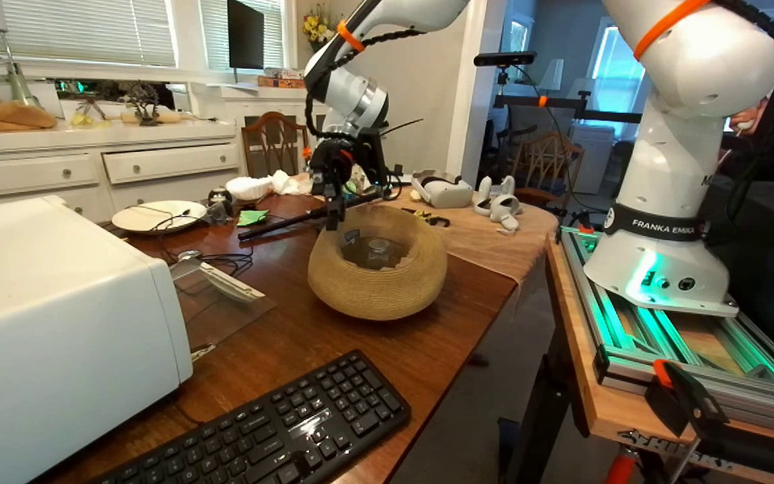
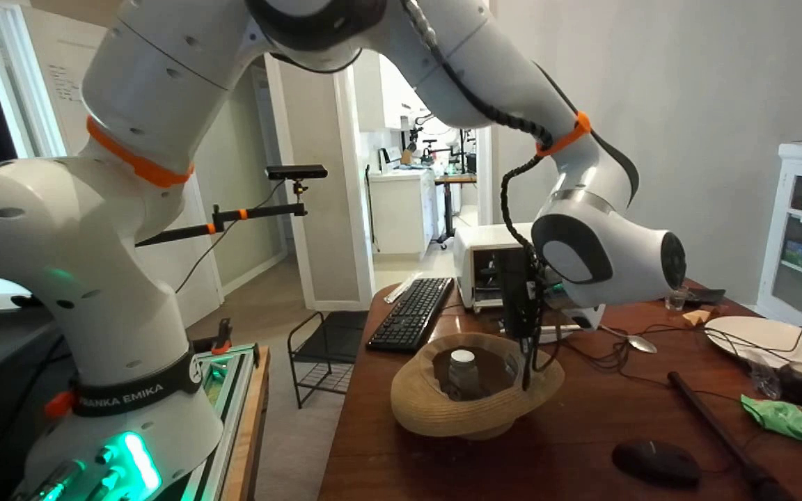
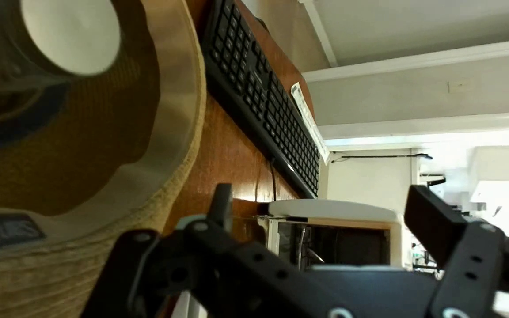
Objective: Remove the black pot from the microwave and put it on the white plate
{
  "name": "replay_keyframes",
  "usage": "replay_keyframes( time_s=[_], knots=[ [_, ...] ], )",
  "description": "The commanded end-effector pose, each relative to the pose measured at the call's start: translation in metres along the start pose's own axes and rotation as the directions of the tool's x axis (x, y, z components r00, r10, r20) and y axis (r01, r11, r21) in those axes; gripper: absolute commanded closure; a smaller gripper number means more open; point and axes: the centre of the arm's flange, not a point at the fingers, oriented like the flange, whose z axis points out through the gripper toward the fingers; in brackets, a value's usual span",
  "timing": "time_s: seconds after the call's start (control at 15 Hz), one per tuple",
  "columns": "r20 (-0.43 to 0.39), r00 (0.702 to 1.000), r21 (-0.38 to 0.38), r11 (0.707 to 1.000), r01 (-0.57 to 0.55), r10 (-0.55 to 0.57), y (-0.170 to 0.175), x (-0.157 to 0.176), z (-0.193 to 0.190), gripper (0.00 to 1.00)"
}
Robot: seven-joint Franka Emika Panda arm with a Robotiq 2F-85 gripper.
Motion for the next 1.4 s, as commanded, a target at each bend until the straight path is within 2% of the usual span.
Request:
replay_keyframes(
  time_s=[0.0, 0.4, 0.53, 0.6, 0.87, 0.93, 1.0, 1.07, 1.2, 1.33],
  knots=[
    [0.039, 0.997, 0.046, 0.996, 0.07, -0.072, 0.001, 0.074, 0.038, 0.0],
    [-0.05, 0.995, 0.15, 0.985, 0.089, -0.082, -0.019, 0.144, 0.085, 0.0],
    [-0.031, 0.998, 0.18, 0.982, 0.057, -0.052, -0.019, 0.162, 0.091, 0.0],
    [-0.032, 0.996, 0.142, 0.986, 0.086, -0.083, -0.03, 0.122, 0.084, 0.0],
    [-0.034, 0.997, 0.154, 0.986, 0.069, -0.064, -0.024, 0.136, 0.093, 0.0],
    [-0.101, 0.993, 0.14, 0.987, 0.082, -0.068, -0.023, 0.133, 0.09, 0.0],
    [-0.139, 0.987, 0.159, 0.982, 0.103, -0.081, -0.022, 0.143, 0.091, 0.0],
    [-0.197, 0.976, 0.146, 0.982, 0.12, -0.09, -0.022, 0.15, 0.092, 0.0],
    [-0.25, 0.963, 0.164, 0.976, 0.143, -0.099, -0.024, 0.166, 0.102, 0.0],
    [-0.265, 0.96, 0.185, 0.972, 0.146, -0.093, -0.026, 0.176, 0.117, 0.0]
  ],
)
